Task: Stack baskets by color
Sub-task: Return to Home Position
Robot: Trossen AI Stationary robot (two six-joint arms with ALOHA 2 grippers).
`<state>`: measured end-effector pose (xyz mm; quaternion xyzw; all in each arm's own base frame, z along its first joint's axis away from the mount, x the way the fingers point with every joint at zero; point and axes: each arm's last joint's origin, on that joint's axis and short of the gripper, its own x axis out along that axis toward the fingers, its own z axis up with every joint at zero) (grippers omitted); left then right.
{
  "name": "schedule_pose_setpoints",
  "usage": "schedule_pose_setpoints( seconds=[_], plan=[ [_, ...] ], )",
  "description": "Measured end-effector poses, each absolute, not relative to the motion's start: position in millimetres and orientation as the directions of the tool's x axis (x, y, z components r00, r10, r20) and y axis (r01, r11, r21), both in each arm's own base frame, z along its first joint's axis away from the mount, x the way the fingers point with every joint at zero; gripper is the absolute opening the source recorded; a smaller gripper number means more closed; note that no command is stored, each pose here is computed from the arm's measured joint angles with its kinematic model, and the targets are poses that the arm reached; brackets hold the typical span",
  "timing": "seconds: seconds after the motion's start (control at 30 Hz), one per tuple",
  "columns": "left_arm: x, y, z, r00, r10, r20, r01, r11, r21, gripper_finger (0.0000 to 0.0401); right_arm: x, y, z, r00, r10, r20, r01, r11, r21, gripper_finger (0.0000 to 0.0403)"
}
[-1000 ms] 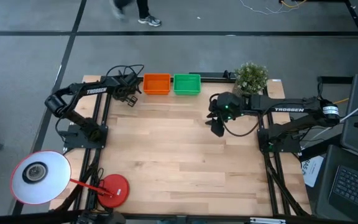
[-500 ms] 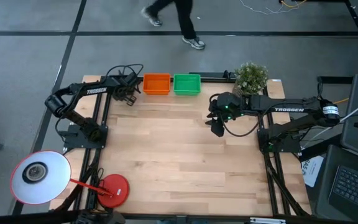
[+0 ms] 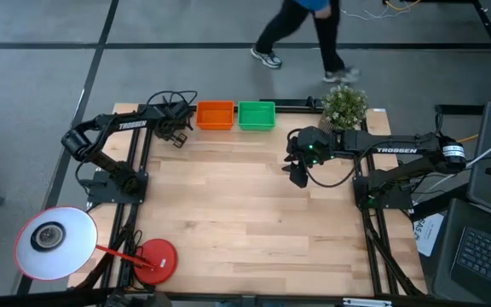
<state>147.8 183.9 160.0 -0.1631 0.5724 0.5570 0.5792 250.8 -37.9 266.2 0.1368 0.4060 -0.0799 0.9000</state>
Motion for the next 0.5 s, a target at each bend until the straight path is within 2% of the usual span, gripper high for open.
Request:
schedule_pose_setpoints(
  seconds=[0.33,0.5],
  plan=[
    [154,156,168,-0.302,0.403,-0.864,-0.812,0.366,0.455,0.0001,251,-38,266,0.658,-0.030,-0.753,0.253,0.950,0.183,0.0174],
    [172,129,198,-0.165,0.378,-0.911,-0.825,0.454,0.337,0.0003,251,-35,267,0.664,0.022,-0.747,0.220,0.949,0.224,0.0174]
  ],
)
